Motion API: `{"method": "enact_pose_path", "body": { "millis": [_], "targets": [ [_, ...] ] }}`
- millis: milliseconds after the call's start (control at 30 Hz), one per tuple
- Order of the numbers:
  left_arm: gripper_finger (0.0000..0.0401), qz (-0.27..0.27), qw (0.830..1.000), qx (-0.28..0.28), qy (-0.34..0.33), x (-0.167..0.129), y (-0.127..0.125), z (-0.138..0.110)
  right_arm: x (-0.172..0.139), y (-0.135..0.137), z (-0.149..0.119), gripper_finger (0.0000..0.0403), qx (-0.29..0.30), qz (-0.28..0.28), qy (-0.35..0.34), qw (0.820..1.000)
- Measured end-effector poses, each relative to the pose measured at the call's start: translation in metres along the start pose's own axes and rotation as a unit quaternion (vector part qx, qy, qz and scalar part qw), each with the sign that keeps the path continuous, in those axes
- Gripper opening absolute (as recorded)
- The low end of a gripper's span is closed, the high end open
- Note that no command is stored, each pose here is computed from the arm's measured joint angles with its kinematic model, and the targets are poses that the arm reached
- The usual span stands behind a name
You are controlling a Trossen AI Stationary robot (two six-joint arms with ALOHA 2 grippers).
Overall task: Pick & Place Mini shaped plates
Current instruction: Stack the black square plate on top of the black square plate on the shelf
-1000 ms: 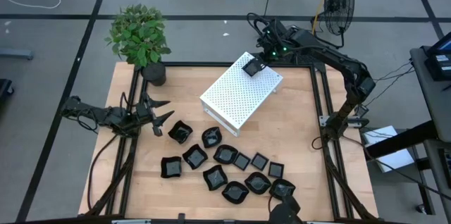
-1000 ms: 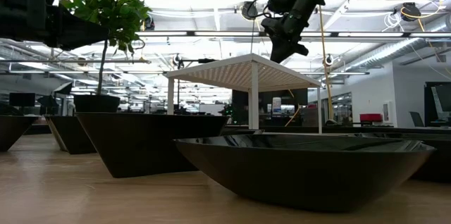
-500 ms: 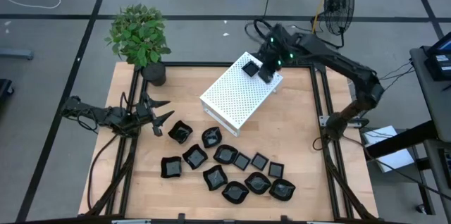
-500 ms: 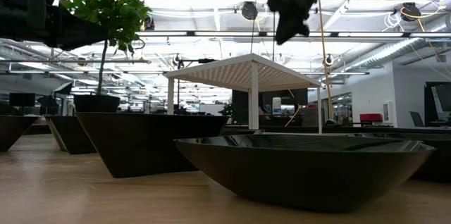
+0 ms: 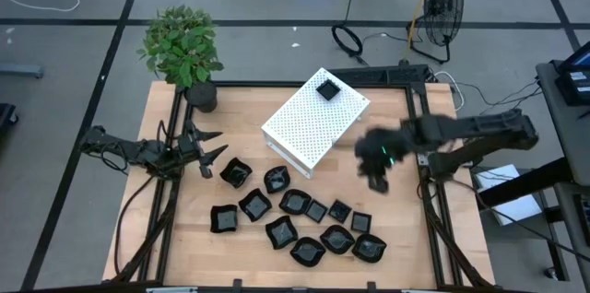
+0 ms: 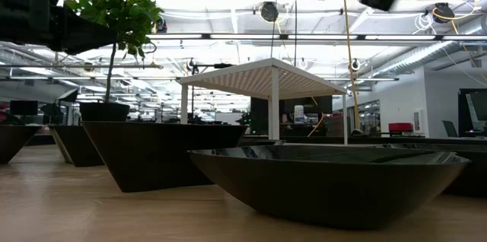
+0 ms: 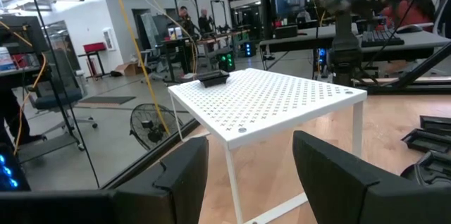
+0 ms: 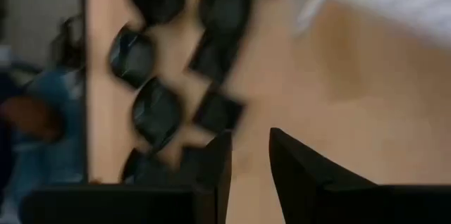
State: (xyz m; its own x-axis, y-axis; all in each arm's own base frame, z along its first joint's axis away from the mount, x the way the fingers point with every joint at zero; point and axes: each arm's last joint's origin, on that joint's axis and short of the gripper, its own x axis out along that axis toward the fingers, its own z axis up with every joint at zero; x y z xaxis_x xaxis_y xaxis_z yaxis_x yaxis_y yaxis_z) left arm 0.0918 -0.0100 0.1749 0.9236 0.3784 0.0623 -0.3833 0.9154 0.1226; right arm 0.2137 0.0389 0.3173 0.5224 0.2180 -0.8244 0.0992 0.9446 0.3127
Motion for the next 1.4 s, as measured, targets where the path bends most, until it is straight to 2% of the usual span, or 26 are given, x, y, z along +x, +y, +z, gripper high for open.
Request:
{"method": "enact_pose_path", "body": {
  "millis": [133,267,400,600,867,1400],
  "targets": [
    [0.0212,0.000,1.000,0.000,0.000,0.000,0.000,0.000,0.032,0.012,-0.044,0.0086,-0.007,0.019,-0.003,1.000],
    [0.0212,0.000,1.000,0.000,0.000,0.000,0.000,0.000,0.068,0.014,-0.081,0.0090,-0.027,0.006,0.011,1.000],
    [0.0212,0.000,1.000,0.000,0.000,0.000,0.000,0.000,0.093,0.019,-0.102,0.0106,-0.041,-0.027,0.035,0.998],
    [0.0212,0.000,1.000,0.000,0.000,0.000,0.000,0.000,0.119,0.030,-0.110,0.0138,-0.084,-0.092,0.020,0.992],
    [0.0212,0.000,1.000,0.000,0.000,0.000,0.000,0.000,0.149,0.035,-0.113,0.0156,-0.084,-0.089,0.042,0.992],
    [0.0212,0.000,1.000,0.000,0.000,0.000,0.000,0.000,0.158,0.033,-0.119,0.0107,-0.076,-0.091,0.084,0.989]
  ]
}}
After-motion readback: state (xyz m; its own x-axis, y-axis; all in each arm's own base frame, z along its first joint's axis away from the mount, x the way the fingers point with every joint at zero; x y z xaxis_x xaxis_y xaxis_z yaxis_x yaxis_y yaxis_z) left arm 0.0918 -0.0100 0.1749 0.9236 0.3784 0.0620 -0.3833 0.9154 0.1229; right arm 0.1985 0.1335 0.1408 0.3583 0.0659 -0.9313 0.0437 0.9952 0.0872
